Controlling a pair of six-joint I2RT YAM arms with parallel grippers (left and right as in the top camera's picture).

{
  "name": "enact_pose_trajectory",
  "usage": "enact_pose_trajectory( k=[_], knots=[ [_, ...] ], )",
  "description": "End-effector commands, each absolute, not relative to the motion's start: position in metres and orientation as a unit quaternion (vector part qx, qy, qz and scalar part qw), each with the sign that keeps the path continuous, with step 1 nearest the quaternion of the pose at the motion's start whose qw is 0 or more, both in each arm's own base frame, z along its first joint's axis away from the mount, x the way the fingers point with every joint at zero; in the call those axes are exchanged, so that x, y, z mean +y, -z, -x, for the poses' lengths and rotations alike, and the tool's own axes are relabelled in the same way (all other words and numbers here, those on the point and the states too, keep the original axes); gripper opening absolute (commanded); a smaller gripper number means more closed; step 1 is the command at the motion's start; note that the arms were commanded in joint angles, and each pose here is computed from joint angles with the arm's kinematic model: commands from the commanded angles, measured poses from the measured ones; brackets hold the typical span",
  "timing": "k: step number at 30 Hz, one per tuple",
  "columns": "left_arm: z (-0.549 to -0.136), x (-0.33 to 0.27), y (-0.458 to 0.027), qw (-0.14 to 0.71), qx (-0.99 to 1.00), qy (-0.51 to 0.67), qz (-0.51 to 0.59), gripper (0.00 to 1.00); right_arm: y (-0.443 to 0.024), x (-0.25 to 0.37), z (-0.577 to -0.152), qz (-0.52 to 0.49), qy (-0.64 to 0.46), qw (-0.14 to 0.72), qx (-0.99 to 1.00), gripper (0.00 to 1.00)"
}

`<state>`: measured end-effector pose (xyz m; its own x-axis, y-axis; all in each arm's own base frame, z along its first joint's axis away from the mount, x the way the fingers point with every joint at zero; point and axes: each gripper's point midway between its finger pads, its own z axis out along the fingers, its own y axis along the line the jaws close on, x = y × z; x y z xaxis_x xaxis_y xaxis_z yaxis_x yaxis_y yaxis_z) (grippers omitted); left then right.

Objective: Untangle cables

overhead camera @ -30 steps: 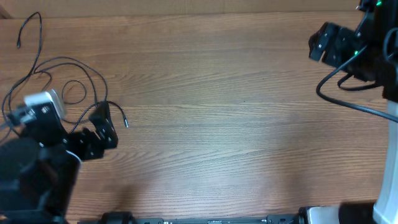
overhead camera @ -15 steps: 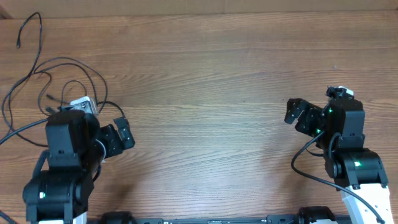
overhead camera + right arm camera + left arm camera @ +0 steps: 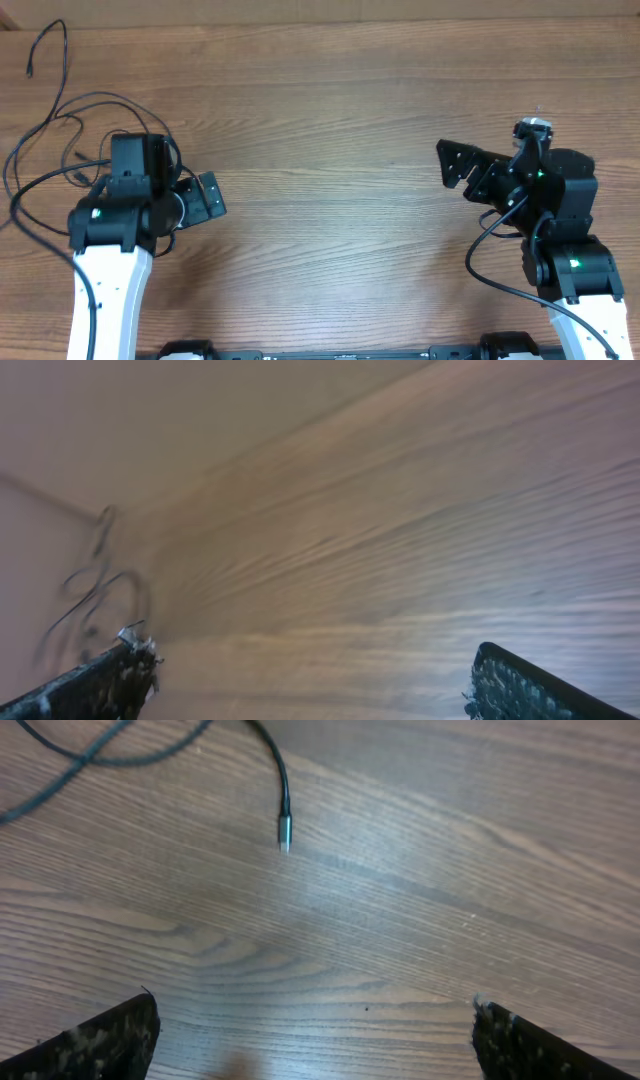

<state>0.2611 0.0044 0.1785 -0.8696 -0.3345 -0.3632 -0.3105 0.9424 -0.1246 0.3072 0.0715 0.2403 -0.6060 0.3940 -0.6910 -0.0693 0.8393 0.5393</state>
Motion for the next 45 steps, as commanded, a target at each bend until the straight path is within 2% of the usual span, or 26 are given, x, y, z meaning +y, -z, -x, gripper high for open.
enact_pose_trajectory(
  k=[1, 15, 20, 22, 25, 32, 34, 35, 37, 45],
  knots=[
    [-0.265, 0.005, -0.159, 0.157, 0.972, 0.022, 0.172, 1.0, -0.249, 0.085, -0.299, -0.07, -0.3, 0.424, 0.852, 1.0],
    [-0.269, 0.005, -0.071, -0.012, 0.985, -0.006, 0.174, 1.0, -0.25, 0.069, -0.307, -0.069, -0.249, 0.455, 0.852, 1.0],
    [-0.265, 0.005, -0.053, -0.046, 0.984, -0.012, 0.173, 0.99, -0.261, 0.013, -0.317, -0.147, -0.124, 0.553, 0.81, 1.0],
    [-0.269, 0.005, -0.053, -0.039, 0.984, -0.01, 0.174, 1.0, -0.261, -0.001, -0.308, -0.164, -0.107, 0.622, 0.758, 1.0],
    [-0.276, 0.005, -0.052, -0.025, 0.984, -0.008, 0.173, 1.0, -0.237, -0.014, -0.287, -0.181, -0.096, 0.675, 0.709, 1.0],
    [-0.286, 0.005, -0.052, -0.006, 0.985, -0.005, 0.174, 0.99, -0.182, -0.019, -0.259, -0.198, -0.105, 0.686, 0.692, 1.0],
    [-0.287, 0.005, -0.052, -0.003, 0.985, -0.004, 0.174, 0.99, -0.162, -0.008, -0.256, -0.178, -0.126, 0.67, 0.71, 1.0],
    [-0.29, 0.005, -0.052, 0.003, 0.985, -0.004, 0.174, 1.0, -0.141, 0.007, -0.252, -0.155, -0.149, 0.636, 0.742, 1.0],
    [-0.29, 0.005, -0.052, 0.003, 0.985, -0.004, 0.174, 0.99, -0.15, 0.026, -0.249, -0.113, -0.188, 0.641, 0.736, 1.0],
    [-0.29, 0.005, -0.052, 0.003, 0.985, -0.004, 0.174, 1.0, -0.151, 0.031, -0.249, -0.106, -0.194, 0.64, 0.736, 1.0]
  ],
)
